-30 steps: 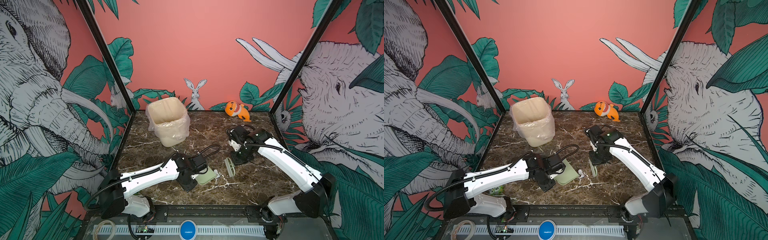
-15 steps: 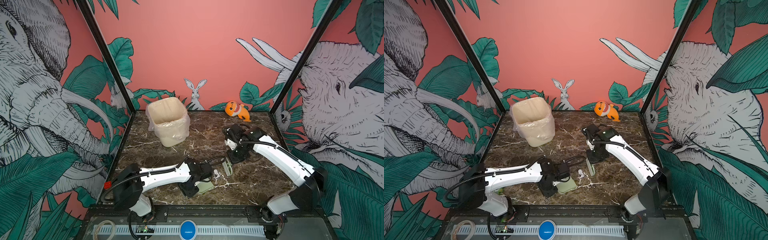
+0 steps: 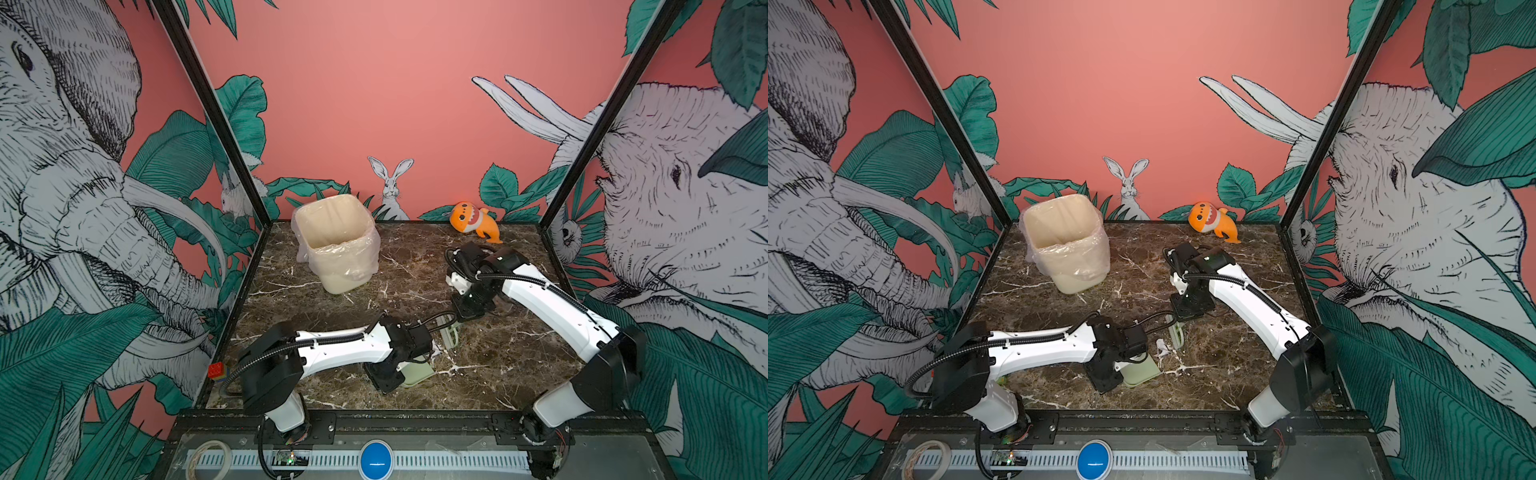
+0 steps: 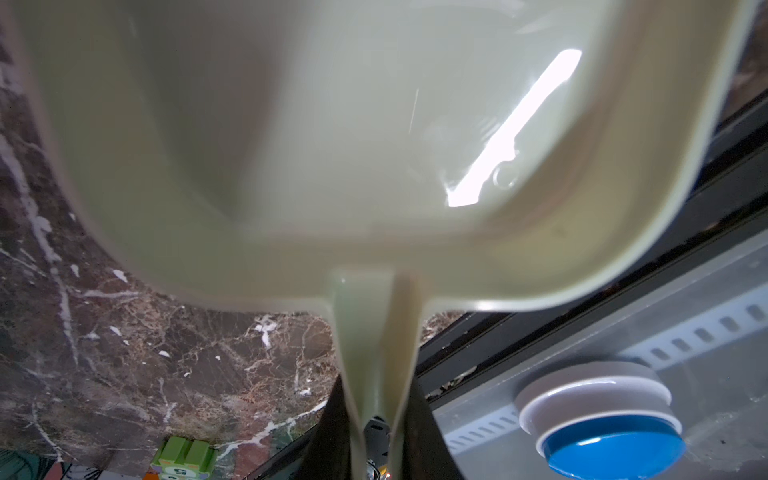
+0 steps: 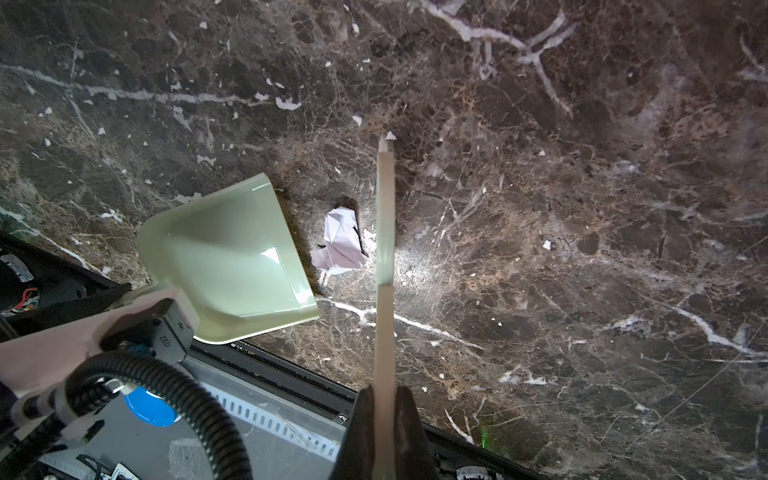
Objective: Sweep away the paper scraps from the table
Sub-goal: 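Sweep the white scrap with the right gripper's brush into the dustpan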
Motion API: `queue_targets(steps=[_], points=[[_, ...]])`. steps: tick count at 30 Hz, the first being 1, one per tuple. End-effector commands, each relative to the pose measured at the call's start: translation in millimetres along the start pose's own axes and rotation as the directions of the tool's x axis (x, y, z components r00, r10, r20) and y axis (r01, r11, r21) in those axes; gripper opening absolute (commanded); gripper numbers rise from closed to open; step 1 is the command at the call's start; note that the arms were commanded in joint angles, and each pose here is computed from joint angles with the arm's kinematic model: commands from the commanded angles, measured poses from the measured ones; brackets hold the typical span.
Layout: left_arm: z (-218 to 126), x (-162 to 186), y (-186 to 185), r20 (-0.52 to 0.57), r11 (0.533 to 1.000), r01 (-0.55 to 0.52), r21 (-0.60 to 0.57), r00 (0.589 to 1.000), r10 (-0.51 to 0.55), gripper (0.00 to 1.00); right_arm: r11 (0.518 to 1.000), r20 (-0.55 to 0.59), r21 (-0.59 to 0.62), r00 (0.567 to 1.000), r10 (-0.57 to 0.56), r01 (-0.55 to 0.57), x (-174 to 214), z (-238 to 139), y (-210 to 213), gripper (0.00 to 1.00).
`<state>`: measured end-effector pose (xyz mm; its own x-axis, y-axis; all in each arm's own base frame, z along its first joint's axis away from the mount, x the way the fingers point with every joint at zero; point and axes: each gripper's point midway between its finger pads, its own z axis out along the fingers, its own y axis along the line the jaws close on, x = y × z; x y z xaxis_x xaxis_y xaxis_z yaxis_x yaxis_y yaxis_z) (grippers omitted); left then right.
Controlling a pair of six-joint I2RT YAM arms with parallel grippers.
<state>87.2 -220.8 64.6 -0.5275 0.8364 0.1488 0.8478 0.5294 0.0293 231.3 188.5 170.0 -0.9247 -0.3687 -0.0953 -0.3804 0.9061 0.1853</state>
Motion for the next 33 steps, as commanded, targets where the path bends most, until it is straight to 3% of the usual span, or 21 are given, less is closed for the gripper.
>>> queue_targets(steps=[1,28,33], points=[[-6.7,-9.7,-2.1,0.036,1.000,-0.031,-0.002,0.999,0.031,0.17,1.000,-0.021,-0.004,1.000,-0.019,0.019,2.0,-2.8,1.9,0.00],[6.1,-26.0,-0.7,0.067,0.998,-0.051,-0.023,0.996,0.053,0.16,0.999,-0.045,-0.038,0.999,-0.012,0.010,-0.3,7.8,7.0,0.00],[4.8,-25.6,-0.3,0.076,0.999,-0.045,-0.024,0.996,0.047,0.16,1.000,-0.018,0.010,0.999,0.029,-0.029,-0.3,-2.2,-11.4,0.00]])
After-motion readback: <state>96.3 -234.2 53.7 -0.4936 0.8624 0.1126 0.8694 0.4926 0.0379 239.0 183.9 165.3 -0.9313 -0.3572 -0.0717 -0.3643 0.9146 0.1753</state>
